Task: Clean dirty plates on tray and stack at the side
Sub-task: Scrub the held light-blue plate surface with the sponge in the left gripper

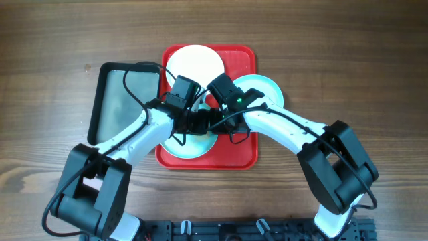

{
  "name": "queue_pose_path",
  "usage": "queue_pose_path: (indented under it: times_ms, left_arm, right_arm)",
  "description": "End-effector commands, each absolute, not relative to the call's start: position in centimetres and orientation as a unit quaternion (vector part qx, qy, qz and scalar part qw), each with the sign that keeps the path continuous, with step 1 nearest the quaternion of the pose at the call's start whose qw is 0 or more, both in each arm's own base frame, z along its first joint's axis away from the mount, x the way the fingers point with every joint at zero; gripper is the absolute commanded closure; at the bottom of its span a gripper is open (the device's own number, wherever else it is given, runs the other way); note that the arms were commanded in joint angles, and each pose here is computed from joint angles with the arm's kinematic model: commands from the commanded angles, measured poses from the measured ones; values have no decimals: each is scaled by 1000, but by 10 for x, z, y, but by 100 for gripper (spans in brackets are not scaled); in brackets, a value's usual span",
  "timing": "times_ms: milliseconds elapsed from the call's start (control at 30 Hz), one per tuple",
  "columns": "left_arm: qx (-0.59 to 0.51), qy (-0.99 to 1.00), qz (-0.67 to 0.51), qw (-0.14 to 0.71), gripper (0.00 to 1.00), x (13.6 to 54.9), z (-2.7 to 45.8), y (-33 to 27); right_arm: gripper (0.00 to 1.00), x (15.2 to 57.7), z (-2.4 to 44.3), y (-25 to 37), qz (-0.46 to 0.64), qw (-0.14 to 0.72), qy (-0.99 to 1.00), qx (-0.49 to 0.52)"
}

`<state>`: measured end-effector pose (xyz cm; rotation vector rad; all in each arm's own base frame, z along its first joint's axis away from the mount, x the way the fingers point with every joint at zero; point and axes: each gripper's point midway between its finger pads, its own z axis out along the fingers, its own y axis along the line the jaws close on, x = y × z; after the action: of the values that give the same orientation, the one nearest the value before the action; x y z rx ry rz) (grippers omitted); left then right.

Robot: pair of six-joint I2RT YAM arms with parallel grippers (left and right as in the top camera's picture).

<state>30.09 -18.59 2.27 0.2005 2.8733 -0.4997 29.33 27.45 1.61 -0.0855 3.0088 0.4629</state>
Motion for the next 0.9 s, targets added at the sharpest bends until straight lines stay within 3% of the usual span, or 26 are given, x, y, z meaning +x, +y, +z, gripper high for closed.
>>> queue_pose_path:
  times_ms: [0,433,867]
  left_arm:
    - [67,980,-144,120,96,303,26,-181]
    - [48,994,-17,98,96,291,14,-131]
    - [-10,996,1,85,96,296,15,-91]
  right_arm:
    - [96,287,15,282,163,40,985,-43]
    - [96,287,15,282,162,40,985,-43]
    - [95,287,15,282,163,40,985,-42]
